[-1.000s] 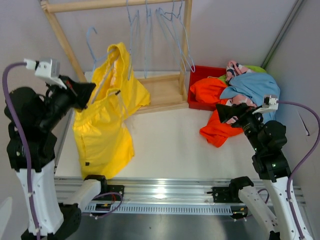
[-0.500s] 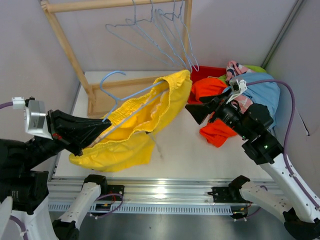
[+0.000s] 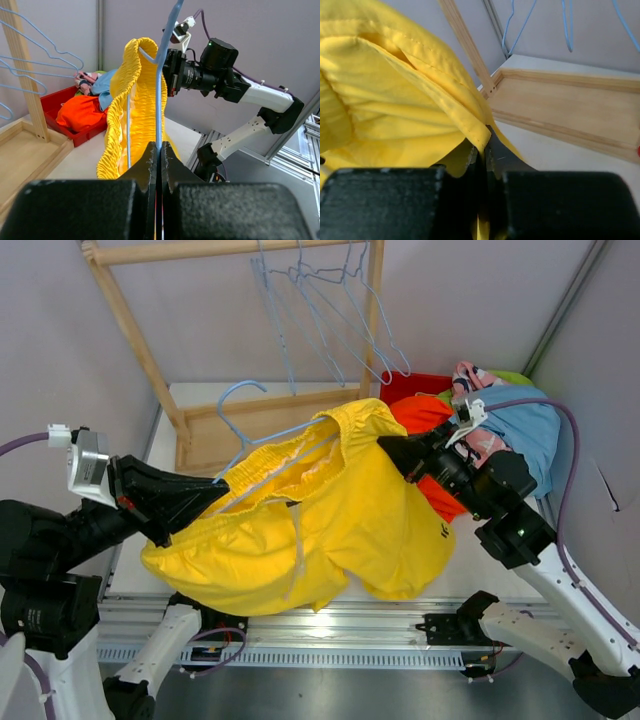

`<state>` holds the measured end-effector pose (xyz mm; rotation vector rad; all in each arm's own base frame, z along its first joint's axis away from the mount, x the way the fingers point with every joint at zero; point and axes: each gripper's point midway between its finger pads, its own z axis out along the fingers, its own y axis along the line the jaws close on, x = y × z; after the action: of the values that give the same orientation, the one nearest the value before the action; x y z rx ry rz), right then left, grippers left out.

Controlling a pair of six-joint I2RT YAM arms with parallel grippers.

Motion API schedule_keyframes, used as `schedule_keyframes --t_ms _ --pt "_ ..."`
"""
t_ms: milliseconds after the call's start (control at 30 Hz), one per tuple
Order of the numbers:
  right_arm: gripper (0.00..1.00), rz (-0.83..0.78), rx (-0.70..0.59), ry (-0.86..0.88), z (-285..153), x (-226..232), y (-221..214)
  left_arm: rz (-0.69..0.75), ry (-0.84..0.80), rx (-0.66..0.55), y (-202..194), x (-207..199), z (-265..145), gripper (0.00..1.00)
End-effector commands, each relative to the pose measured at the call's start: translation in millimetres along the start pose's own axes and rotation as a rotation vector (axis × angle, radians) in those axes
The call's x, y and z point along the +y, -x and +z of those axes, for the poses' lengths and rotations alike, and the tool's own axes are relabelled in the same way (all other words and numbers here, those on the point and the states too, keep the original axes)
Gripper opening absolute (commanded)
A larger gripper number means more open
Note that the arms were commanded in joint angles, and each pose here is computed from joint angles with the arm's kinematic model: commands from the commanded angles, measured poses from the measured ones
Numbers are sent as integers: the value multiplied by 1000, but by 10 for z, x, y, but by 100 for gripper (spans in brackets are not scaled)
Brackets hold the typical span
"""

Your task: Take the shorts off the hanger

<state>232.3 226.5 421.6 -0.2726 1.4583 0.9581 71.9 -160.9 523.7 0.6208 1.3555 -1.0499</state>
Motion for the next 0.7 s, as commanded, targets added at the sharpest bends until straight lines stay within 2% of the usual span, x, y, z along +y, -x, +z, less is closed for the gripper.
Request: schedule_keyframes --t_ms 0,133,267,300,367,400,433,533,667 --pt "0 -28 -91 22 -3 65 226 47 15 -34 105 64 40 0" --pt "0 -64 -139 -67 9 -96 362 27 4 -15 53 83 60 0" --pt "0 -71 -235 -329 -65 -678 679 19 -41 28 -41 34 61 0" --pt "0 -71 -269 -401 -122 -943 833 15 -63 40 -60 2 63 0" --pt "0 -8 -308 -435 -180 -1165 985 18 -74 58 -104 -11 54 0" --pt "0 1 -329 -500 -266 -1446 1087 10 -87 69 -127 -30 55 0" --pt "0 34 -341 -491 -269 -1484 1163 14 -77 68 -126 -17 51 0" --pt "0 62 -336 -567 -308 -1793 1269 4 -100 94 -187 -36 57 0" --pt "0 84 -307 -616 -244 -1989 1275 10 -93 110 -205 -25 57 0"
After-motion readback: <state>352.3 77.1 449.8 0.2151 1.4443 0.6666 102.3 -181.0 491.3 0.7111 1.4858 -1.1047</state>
